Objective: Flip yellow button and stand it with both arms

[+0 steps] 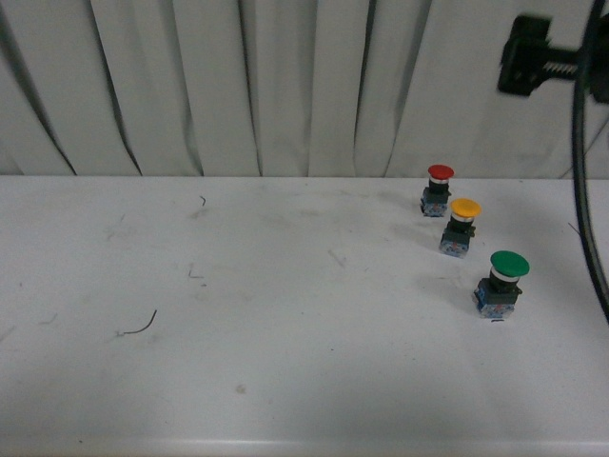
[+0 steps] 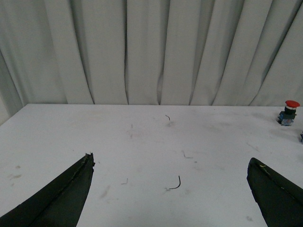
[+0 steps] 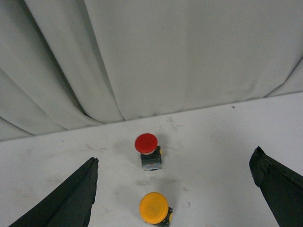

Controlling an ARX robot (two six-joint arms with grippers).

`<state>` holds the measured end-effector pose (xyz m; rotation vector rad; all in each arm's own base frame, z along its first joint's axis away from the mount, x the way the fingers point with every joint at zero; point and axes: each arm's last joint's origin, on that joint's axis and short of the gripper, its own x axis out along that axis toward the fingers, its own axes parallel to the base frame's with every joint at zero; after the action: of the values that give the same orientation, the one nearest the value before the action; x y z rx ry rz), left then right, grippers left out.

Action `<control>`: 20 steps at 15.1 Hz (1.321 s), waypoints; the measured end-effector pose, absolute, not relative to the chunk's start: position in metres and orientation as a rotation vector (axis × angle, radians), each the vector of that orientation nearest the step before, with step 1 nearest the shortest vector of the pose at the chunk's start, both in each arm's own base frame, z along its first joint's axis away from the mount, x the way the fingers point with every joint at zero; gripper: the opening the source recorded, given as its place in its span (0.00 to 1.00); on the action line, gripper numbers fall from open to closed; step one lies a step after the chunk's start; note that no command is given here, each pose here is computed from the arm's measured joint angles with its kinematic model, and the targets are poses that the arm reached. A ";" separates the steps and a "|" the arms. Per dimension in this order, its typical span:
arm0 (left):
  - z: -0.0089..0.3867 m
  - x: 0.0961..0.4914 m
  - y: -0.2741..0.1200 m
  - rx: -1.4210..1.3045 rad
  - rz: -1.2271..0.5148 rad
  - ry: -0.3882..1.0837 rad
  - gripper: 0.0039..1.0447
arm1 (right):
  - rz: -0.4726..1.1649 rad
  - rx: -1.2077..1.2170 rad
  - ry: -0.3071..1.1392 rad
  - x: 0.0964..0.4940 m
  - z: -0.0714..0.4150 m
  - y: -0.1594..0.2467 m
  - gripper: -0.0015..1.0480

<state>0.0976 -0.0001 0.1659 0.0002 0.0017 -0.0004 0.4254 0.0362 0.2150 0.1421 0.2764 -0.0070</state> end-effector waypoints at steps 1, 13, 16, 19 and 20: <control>0.166 0.098 0.000 0.000 0.000 0.002 0.94 | 0.029 0.179 0.211 0.396 0.241 0.034 0.94; 0.166 0.098 0.000 0.000 0.000 0.002 0.94 | -0.007 0.002 0.013 0.150 0.205 0.012 0.02; 0.166 0.098 0.000 0.000 0.001 0.002 0.94 | -0.018 0.002 -0.002 0.138 0.195 -0.001 0.02; 0.166 0.098 0.000 0.000 -0.001 0.002 0.94 | -0.001 0.002 0.004 0.129 0.185 0.000 0.02; 0.166 0.098 0.000 0.000 0.000 0.002 0.94 | 0.000 0.002 0.001 0.127 0.183 0.000 0.02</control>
<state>0.0976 -0.0001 0.1659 0.0002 0.0017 -0.0004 0.1268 0.0000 0.1830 0.0025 0.0010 -0.0004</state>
